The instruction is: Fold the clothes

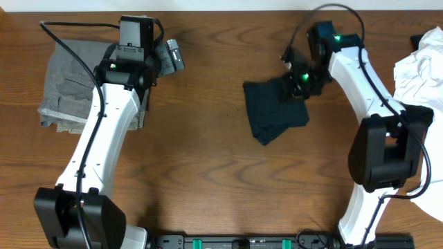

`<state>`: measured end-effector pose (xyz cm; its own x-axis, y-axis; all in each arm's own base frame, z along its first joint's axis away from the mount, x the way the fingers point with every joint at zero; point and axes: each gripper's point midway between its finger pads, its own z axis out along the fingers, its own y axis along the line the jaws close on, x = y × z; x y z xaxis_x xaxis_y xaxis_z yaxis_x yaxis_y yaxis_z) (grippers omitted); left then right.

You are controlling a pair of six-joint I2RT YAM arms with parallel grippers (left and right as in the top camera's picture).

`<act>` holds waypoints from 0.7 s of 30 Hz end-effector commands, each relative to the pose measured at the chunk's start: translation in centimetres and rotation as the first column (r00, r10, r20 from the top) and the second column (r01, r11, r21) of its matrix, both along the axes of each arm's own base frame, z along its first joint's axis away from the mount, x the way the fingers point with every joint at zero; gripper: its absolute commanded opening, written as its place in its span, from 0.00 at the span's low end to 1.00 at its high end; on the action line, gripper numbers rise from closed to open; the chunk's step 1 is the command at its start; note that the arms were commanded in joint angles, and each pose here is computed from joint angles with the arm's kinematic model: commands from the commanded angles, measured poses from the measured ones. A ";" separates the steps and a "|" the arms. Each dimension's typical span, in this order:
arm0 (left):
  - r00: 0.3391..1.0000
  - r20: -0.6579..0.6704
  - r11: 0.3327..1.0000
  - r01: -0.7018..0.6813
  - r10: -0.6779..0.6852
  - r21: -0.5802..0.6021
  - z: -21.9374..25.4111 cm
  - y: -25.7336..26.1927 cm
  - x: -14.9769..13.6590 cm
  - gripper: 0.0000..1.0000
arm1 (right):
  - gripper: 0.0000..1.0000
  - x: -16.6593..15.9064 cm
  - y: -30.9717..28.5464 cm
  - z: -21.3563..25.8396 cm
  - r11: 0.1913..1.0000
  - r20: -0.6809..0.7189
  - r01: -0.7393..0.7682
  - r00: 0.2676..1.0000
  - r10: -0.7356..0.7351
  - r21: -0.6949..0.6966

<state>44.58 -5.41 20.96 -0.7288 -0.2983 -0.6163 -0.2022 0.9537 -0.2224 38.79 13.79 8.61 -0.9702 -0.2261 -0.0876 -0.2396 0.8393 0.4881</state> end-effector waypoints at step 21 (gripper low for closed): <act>1.000 -0.006 1.000 -0.011 0.011 0.009 -0.2 0.3 0.1 0.98 | 0.01 -0.9 0.4 -2.0 0.958 0.141 -0.043 0.990 0.003 0.283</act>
